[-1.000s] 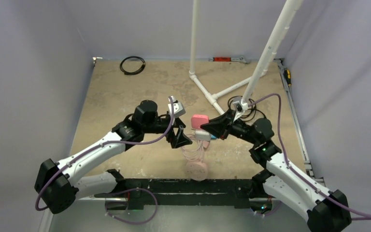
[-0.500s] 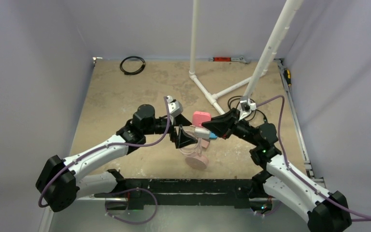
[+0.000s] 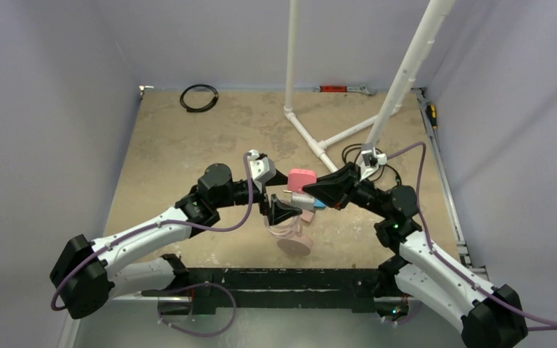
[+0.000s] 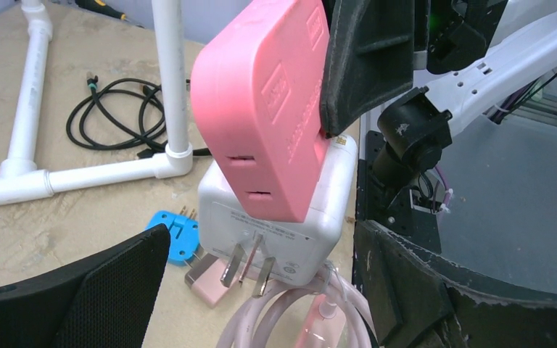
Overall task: Pull the plug off the socket
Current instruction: Remove the plug from the socket.
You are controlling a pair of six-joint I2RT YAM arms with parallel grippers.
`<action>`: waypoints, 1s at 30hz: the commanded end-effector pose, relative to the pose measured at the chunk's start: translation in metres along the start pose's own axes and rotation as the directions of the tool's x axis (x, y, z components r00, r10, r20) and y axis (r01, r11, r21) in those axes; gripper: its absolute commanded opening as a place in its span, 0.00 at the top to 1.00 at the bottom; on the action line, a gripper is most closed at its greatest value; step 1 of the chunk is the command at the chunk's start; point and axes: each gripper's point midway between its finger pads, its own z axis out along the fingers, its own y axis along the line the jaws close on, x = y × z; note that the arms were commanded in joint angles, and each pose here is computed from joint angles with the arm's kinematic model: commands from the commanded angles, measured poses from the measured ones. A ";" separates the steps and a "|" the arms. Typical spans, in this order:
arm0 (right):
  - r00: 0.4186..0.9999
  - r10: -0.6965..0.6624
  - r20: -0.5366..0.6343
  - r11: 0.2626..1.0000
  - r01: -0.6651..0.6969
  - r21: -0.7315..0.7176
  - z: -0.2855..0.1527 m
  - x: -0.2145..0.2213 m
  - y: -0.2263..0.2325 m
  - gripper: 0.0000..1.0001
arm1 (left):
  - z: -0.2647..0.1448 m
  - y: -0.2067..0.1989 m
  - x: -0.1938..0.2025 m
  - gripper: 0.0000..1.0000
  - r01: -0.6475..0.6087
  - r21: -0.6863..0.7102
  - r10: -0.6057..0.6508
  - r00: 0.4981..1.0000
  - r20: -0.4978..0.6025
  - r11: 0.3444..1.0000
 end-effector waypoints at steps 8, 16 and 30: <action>0.996 -0.027 0.084 0.995 0.035 -0.093 0.005 -0.026 0.025 1.00 | 0.012 -0.003 -0.008 0.02 -0.030 0.034 0.028 0.999 0.038 0.999; 0.997 -0.013 0.074 0.996 0.020 -0.087 0.005 -0.021 0.020 1.00 | 0.014 -0.007 -0.010 0.20 -0.025 0.053 0.024 0.999 0.023 0.998; 0.997 -0.038 0.061 0.999 0.040 -0.017 0.004 -0.005 -0.004 1.00 | 0.018 -0.019 -0.010 0.85 0.036 0.126 -0.036 0.999 -0.006 0.991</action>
